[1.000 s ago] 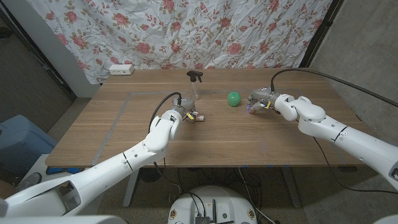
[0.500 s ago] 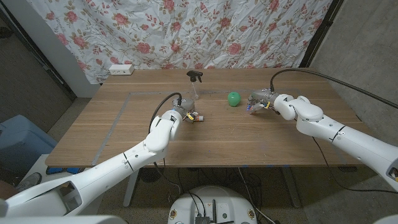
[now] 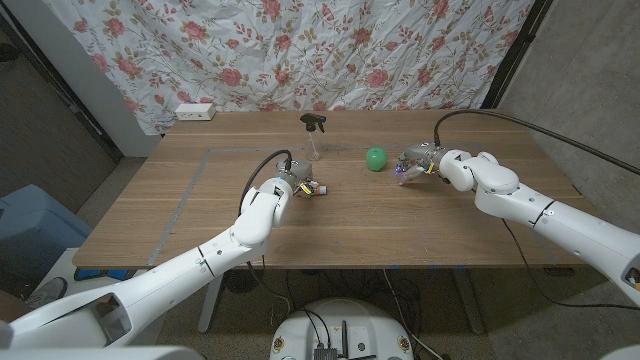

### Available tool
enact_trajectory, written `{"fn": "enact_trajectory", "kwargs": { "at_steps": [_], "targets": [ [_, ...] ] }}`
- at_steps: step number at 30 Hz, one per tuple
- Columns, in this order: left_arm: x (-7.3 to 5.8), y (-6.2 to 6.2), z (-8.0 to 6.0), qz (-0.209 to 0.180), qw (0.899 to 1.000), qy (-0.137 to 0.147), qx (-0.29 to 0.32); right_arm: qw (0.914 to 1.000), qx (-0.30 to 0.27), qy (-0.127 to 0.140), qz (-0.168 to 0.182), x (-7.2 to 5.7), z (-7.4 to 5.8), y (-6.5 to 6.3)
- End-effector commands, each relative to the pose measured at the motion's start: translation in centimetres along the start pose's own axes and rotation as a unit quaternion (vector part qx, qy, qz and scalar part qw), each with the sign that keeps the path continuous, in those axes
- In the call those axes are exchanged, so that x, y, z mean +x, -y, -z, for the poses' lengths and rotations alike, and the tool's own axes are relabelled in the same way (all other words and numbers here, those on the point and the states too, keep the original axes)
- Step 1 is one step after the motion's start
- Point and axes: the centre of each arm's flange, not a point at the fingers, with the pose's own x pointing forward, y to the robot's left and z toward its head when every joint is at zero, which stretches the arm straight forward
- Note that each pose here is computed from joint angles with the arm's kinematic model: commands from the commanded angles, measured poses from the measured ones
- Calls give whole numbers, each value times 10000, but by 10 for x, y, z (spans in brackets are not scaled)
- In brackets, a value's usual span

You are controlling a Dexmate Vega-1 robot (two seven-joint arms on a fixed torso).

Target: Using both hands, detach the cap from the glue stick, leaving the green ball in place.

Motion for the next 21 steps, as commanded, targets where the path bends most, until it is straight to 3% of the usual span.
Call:
{"fn": "enact_trajectory", "kwargs": {
  "at_steps": [1, 21],
  "targets": [
    [-1, -1, 1, 79, 10000, -42, 34, 10000, 29, 2, -76, -3, 1, -1],
    [-2, -3, 2, 259, 9994, -25, 238, 9997, 193, -49, -145, -8, 5, -3]
  ]
}}
